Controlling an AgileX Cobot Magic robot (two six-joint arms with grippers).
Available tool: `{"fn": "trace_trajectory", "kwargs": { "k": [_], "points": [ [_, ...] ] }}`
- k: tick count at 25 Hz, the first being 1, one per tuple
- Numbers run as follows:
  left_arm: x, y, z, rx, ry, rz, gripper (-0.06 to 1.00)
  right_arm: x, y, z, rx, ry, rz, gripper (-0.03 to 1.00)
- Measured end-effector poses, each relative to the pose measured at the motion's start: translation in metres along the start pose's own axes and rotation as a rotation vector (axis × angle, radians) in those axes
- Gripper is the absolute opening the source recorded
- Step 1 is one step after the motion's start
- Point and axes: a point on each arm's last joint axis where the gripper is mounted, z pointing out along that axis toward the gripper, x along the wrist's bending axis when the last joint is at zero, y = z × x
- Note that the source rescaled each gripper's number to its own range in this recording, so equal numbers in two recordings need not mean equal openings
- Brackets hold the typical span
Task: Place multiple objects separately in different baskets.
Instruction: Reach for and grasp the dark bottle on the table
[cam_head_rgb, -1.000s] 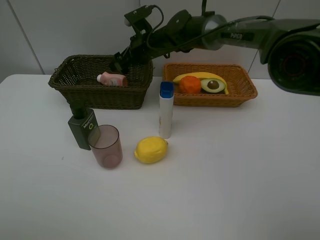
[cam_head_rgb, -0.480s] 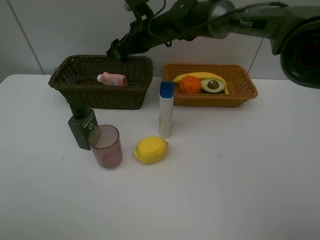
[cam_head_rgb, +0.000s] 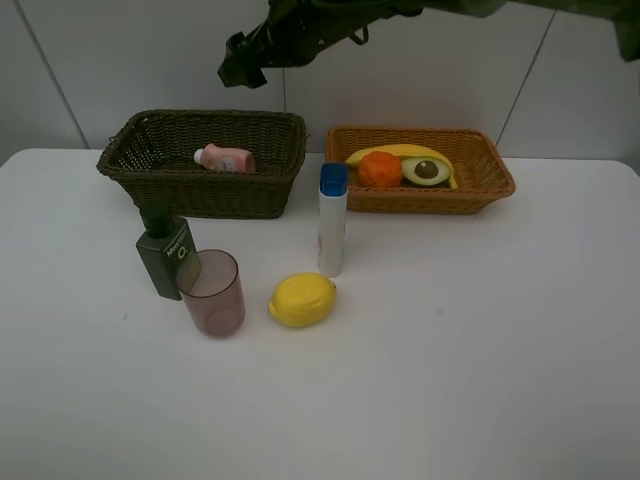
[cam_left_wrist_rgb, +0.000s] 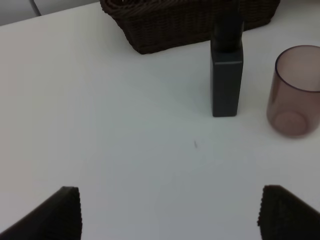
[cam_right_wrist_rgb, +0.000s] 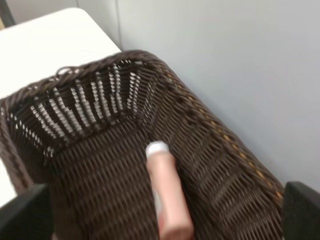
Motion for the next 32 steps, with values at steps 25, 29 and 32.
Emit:
{"fn": "trace_trajectory", "kwargs": {
  "k": [25,29,32],
  "points": [
    [0.000,0.000,0.000,0.000,0.000,0.000,0.95,0.007,0.019,-0.147,0.433,-0.165,0.202,0.95],
    [0.000,0.000,0.000,0.000,0.000,0.000,0.95,0.016,0.009,-0.166,0.458,-0.157,0.204,0.95],
    [0.000,0.000,0.000,0.000,0.000,0.000,0.95,0.033,-0.012,-0.198,0.506,-0.143,0.209,0.95]
  ]
}}
